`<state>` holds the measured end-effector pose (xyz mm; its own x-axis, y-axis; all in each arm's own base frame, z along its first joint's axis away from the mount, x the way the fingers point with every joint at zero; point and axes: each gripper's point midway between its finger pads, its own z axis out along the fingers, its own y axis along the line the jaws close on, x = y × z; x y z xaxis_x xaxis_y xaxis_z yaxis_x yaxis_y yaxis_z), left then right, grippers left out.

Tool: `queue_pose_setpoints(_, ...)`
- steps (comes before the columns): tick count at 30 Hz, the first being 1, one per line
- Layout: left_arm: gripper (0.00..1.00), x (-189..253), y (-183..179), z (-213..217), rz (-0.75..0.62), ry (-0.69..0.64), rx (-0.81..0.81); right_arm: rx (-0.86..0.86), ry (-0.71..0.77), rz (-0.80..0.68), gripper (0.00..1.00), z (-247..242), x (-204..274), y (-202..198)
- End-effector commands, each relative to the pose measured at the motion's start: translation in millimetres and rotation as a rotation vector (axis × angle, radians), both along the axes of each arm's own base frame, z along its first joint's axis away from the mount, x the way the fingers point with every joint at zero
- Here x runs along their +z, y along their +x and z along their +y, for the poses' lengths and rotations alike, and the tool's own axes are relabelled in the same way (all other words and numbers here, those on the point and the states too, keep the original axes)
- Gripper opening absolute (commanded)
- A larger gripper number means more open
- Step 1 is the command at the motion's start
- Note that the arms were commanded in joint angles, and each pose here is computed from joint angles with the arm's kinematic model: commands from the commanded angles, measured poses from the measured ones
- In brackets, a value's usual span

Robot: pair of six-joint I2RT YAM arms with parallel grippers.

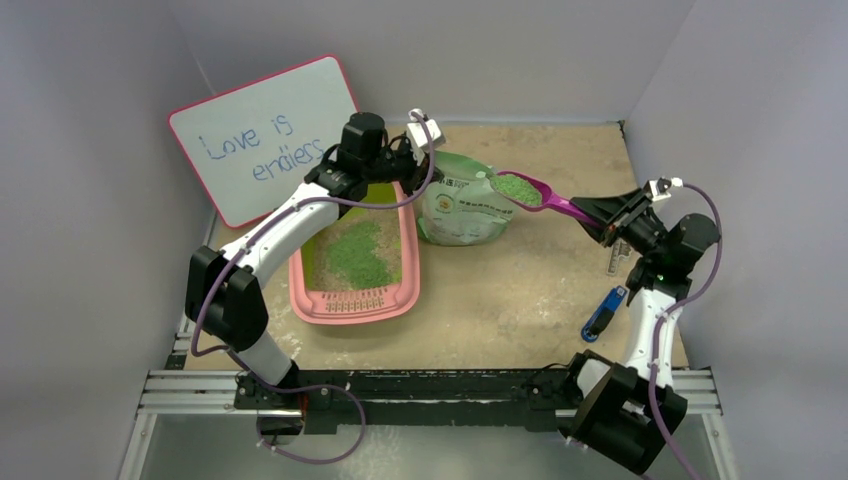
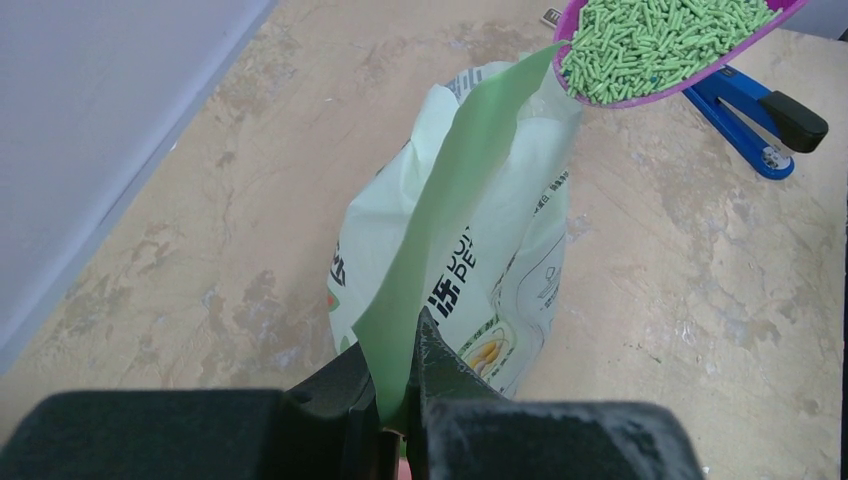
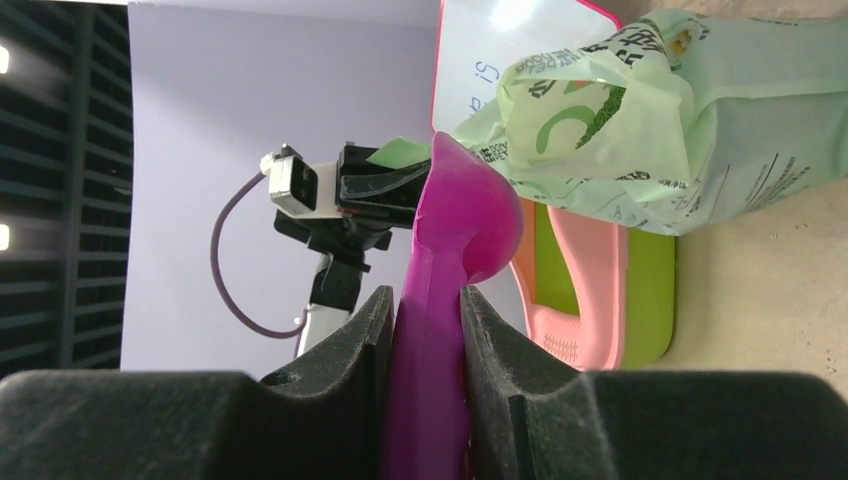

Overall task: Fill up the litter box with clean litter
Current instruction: Pour the cat litter into the litter box.

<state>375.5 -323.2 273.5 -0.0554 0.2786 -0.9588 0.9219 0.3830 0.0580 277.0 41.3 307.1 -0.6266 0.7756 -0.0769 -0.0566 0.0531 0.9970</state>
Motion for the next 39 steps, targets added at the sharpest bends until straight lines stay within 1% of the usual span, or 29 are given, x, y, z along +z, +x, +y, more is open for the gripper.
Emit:
queue_pose_setpoints(1,0.0,67,9,-7,-0.187,-0.141,0.006,0.023,-0.028,-0.064,0.0,6,14,-11)
queue_pose_setpoints(24,0.0,66,15,-10,-0.189,-0.138,0.016,0.062,-0.019,-0.088,0.0,22,21,-24)
queue_pose_setpoints(39,0.0,67,14,-9,-0.197,-0.131,0.011,0.147,-0.051,-0.103,0.0,47,34,-24)
